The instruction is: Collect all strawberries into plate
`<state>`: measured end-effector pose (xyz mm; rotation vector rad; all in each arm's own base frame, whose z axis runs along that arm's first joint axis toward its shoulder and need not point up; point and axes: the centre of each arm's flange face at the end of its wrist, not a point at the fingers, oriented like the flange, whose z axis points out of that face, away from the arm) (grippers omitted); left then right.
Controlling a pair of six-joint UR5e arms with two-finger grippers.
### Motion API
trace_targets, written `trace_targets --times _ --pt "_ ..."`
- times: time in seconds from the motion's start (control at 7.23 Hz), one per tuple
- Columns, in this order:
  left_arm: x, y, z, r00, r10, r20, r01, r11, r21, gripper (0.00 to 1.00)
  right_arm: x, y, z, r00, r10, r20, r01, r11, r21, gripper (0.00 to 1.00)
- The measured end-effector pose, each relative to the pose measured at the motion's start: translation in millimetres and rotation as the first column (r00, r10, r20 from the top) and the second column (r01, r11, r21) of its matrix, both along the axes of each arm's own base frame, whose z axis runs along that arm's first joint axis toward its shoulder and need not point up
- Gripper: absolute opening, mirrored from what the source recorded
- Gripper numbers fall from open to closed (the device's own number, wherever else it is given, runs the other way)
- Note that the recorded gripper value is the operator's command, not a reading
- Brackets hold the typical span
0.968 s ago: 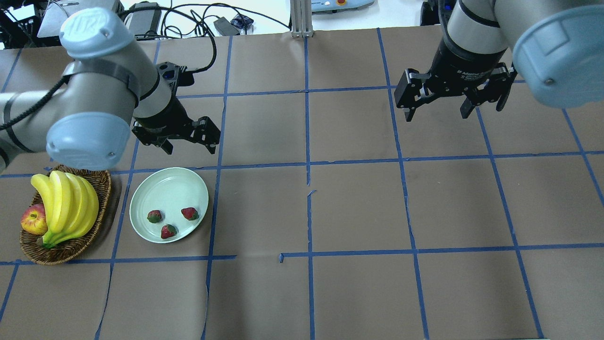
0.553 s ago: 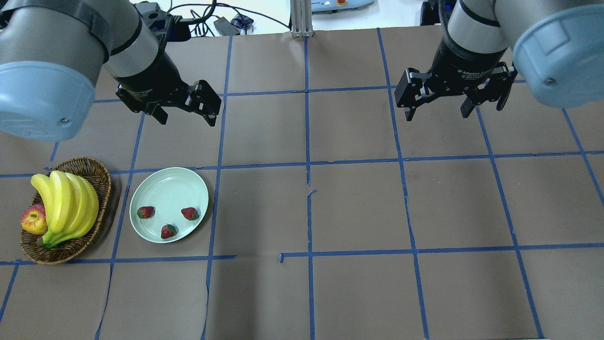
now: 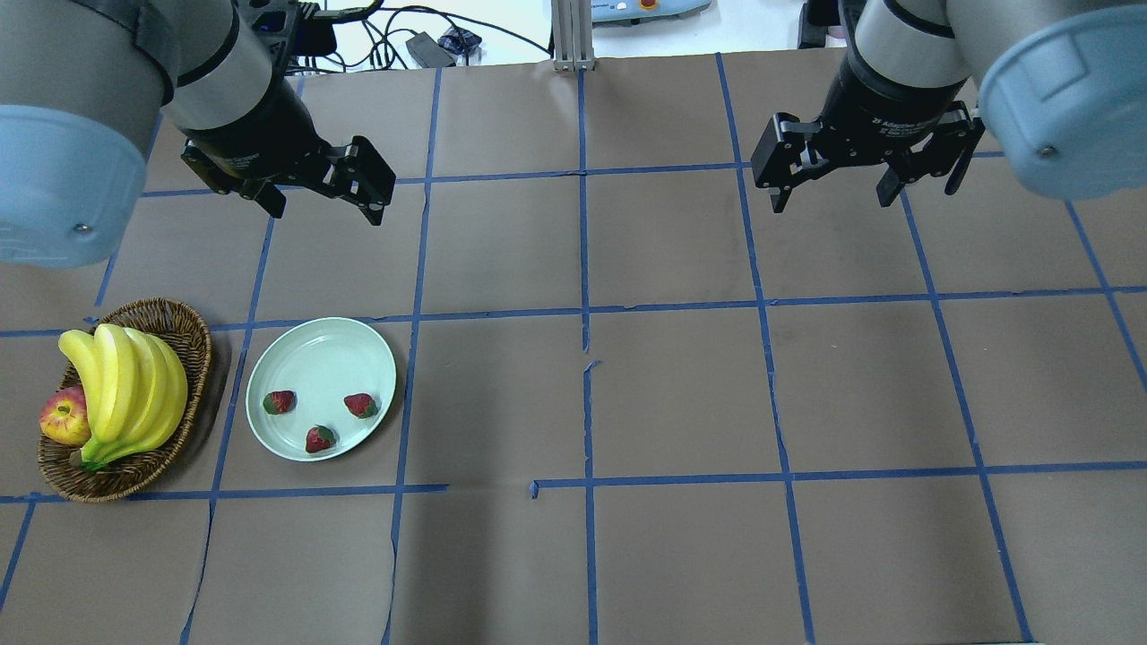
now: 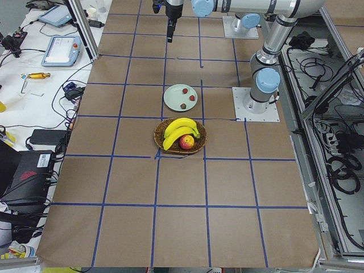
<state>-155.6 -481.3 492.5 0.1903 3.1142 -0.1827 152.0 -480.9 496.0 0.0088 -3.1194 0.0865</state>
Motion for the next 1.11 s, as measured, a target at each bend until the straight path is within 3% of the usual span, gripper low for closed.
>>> trace_targets --times 0.55,1.11 --pt "-2 -2 0 1.0 0.014 -0.014 -0.014 1.0 -0.004 1.0 1 -1 14 1.0 0.001 0.009 -0.001 1.0 -0.018 1.0" --pt "-5 -5 -1 0.994 0.092 -0.06 -0.094 0.995 -0.027 1.0 3 0 14 1.0 0.001 0.012 0.0 1.0 -0.016 1.0"
